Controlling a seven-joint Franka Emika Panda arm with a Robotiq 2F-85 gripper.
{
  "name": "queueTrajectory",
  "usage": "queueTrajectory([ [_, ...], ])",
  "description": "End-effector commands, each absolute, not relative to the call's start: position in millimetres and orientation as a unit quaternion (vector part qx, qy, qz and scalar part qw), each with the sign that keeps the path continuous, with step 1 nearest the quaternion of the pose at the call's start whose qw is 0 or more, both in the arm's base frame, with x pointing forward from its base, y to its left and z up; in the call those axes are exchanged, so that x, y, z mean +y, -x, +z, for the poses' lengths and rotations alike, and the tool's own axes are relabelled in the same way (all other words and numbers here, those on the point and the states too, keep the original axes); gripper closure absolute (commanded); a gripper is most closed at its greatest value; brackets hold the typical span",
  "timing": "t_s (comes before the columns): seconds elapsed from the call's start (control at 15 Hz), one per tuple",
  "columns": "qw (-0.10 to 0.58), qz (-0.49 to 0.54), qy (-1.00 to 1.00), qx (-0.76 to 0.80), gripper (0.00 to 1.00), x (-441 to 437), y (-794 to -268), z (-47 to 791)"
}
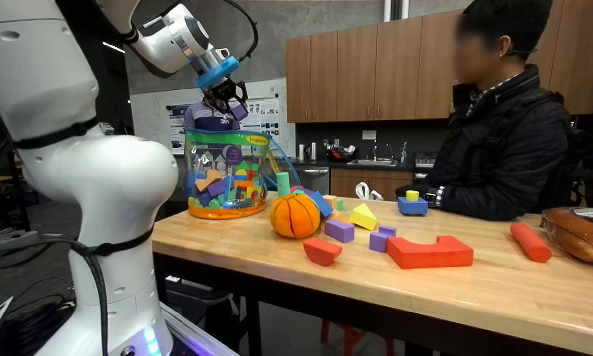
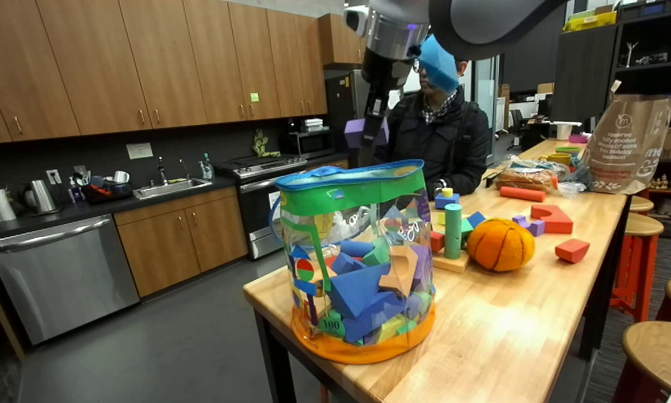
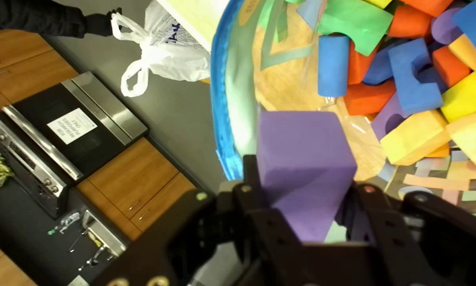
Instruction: Put a purple item in the plastic bag on the table
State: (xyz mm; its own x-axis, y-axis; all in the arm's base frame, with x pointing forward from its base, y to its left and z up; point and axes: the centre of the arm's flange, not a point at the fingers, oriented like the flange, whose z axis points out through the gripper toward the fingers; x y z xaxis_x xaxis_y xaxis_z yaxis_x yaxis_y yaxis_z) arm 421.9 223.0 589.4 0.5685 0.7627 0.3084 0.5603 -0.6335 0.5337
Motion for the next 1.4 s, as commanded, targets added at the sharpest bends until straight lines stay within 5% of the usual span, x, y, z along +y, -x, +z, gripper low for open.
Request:
queueTrajectory([
  [0.0, 0.202, 0.292, -0.871, 0.339, 0.83, 192.7, -409.8, 593.4],
  [0.73, 0.167, 0.339, -0.906, 0.189, 0.83, 88.0, -409.4, 575.5],
  [1.33, 0.119, 0.299, -0.927, 0.194, 0.83, 100.5, -411.6, 514.2],
])
